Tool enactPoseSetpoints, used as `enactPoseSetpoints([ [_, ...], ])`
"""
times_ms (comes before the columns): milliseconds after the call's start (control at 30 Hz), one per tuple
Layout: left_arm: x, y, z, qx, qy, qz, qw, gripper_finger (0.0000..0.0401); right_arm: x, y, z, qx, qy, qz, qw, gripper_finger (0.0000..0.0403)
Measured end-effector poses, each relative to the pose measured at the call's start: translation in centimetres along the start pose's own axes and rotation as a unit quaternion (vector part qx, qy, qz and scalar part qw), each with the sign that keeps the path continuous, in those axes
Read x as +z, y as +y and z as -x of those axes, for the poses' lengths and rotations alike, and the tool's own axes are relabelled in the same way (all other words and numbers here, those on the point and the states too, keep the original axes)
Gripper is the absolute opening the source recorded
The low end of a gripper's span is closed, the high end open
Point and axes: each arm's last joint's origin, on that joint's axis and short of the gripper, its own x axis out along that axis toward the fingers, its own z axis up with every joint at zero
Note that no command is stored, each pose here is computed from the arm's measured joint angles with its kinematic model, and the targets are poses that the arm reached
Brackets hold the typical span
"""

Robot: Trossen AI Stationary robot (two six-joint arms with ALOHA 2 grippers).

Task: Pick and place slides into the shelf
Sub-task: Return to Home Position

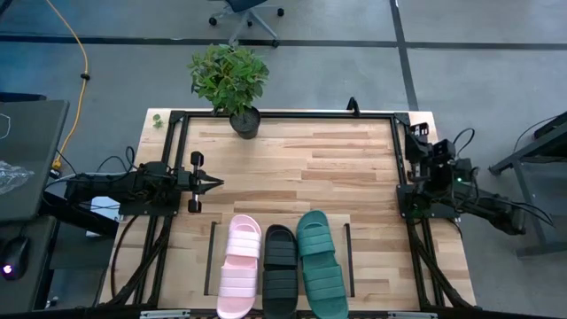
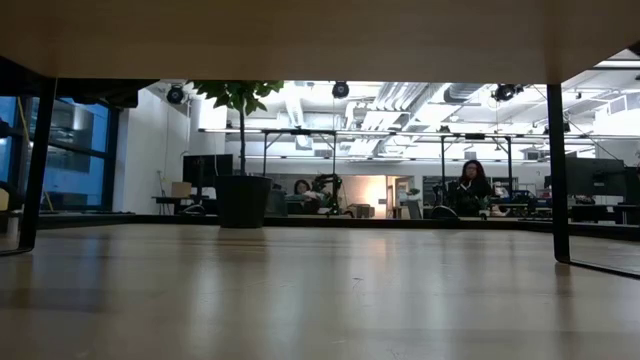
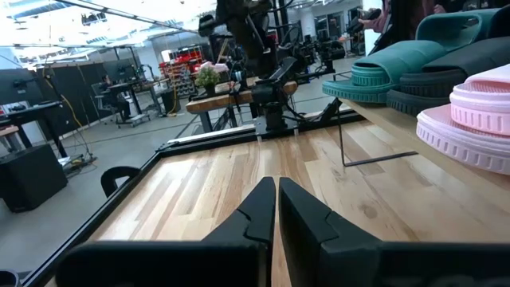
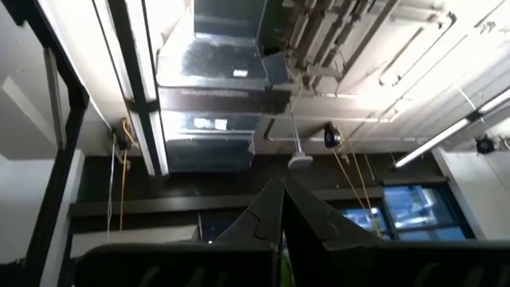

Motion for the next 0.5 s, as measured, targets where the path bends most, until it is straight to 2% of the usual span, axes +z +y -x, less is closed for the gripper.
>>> enactPoseSetpoints([
  [267,0.0,0.0,0.0,0.000,0.000,0.000,1.000,0.0010,-1.6,-0.3,1.2,-0.007,0.018,-0.004,1.000,0.0000],
  [500,0.0,0.0,0.0,0.000,0.000,0.000,1.000,0.0010,-2.7,-0.6,1.3,-0.017,0.076,0.014,0.997,0.0000],
])
